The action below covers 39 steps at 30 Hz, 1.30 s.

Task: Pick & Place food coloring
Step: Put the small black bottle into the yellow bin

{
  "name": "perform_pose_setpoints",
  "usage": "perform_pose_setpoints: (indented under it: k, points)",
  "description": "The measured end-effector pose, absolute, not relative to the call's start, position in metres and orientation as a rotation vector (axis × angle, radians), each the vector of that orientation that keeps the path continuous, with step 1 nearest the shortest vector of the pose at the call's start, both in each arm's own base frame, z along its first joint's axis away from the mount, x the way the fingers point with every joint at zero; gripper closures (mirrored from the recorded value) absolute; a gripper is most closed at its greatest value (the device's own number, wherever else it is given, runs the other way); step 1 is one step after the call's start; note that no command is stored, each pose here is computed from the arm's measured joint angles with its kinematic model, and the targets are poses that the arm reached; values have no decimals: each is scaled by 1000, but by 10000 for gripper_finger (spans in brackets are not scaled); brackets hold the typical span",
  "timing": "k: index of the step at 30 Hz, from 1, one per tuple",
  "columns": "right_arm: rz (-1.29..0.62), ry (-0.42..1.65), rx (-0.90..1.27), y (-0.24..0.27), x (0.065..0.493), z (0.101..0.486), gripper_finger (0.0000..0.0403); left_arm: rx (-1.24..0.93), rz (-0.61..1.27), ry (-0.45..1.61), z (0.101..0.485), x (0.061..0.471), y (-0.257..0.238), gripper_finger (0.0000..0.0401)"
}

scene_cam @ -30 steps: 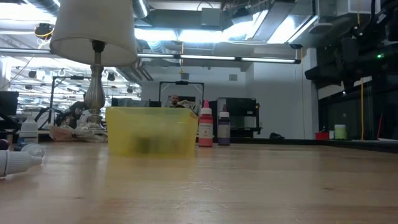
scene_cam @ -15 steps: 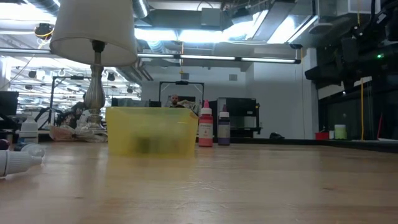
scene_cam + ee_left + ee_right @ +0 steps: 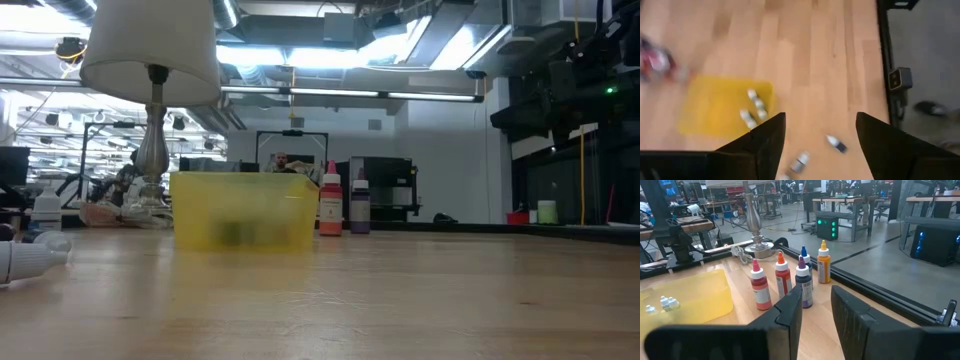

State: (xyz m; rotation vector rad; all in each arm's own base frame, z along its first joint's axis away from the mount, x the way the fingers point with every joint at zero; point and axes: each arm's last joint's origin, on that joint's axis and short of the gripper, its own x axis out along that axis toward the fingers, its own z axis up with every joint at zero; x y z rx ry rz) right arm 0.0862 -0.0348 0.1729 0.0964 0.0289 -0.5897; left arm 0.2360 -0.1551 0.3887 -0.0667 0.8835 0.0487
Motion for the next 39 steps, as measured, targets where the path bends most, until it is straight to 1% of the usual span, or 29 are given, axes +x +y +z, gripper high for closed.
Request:
perform_pose_setpoints:
  k: [4, 8, 15, 21, 30, 35, 39]
  points:
    - [-590, 29, 96, -35, 86, 173, 297, -296, 142, 1000, 374, 246, -155, 178]
    - [-590, 29, 95, -35, 86, 173, 297, -443, 213, 1101, 356, 261, -162, 187]
    - [-590, 28, 96, -35, 86, 173, 297, -712, 384, 1436, 305, 299, -156, 200]
    - [-589, 28, 96, -35, 86, 173, 297, -893, 458, 1675, 258, 332, -146, 207]
    - [-590, 28, 96, -35, 86, 173, 297, -950, 482, 1892, 197, 359, -141, 212]
    - [-589, 27, 96, -35, 86, 173, 297, -971, 488, 1962, 177, 363, -144, 213]
    - [-589, 27, 96, -35, 86, 173, 297, -972, 491, 1965, 170, 366, -145, 212]
